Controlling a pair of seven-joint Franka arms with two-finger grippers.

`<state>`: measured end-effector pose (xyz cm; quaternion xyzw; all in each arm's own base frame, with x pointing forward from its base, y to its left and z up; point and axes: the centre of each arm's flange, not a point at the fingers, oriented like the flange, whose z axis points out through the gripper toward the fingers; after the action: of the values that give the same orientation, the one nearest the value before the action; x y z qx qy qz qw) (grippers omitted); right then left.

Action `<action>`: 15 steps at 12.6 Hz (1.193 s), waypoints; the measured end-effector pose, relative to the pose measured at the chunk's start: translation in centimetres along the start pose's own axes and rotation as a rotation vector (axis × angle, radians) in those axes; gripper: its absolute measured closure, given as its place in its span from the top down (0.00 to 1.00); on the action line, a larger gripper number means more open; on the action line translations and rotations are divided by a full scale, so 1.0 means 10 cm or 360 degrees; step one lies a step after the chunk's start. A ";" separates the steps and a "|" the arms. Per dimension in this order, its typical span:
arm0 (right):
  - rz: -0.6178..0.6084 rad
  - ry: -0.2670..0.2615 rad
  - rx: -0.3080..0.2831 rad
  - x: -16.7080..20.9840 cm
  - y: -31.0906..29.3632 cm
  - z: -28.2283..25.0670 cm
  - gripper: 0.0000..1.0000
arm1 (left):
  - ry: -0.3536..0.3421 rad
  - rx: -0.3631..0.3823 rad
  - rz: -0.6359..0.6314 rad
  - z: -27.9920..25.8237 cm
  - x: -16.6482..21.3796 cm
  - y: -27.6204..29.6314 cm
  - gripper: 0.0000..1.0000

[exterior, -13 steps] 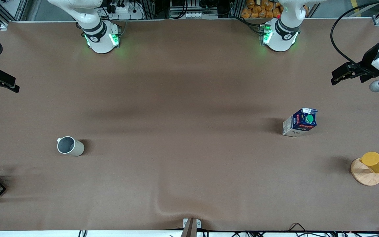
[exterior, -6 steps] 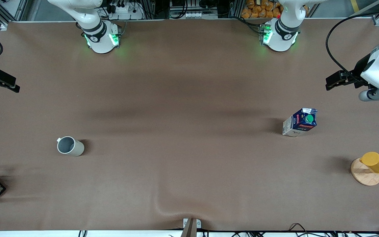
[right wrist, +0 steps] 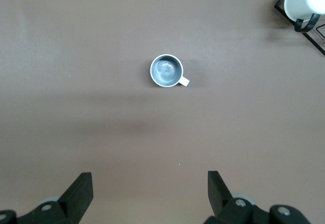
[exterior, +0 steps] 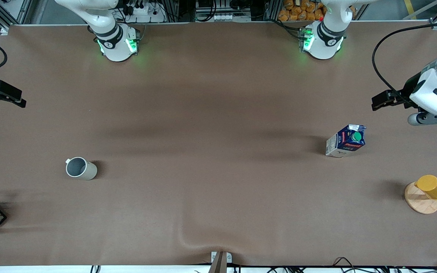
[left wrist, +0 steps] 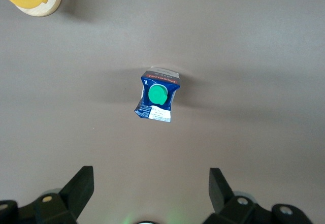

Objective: Place milk next to cup
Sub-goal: 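Move the left gripper toward the milk carton while the right gripper starts reaching, then grasp the milk carton with the left gripper while the right gripper reaches the mug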

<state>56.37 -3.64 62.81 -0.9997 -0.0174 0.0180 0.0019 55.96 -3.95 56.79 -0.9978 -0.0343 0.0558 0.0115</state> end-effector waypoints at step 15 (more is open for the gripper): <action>-0.0034 -0.0274 0.0040 0.70 -0.01 1.42 1.00 | 0.0013 -0.0021 0.0008 1.51 0.24 0.02 1.00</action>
<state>62.89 -3.21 48.39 -0.9941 -0.0279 0.1040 0.0132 56.62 -3.66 41.56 -0.9981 -0.0322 0.0515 0.0048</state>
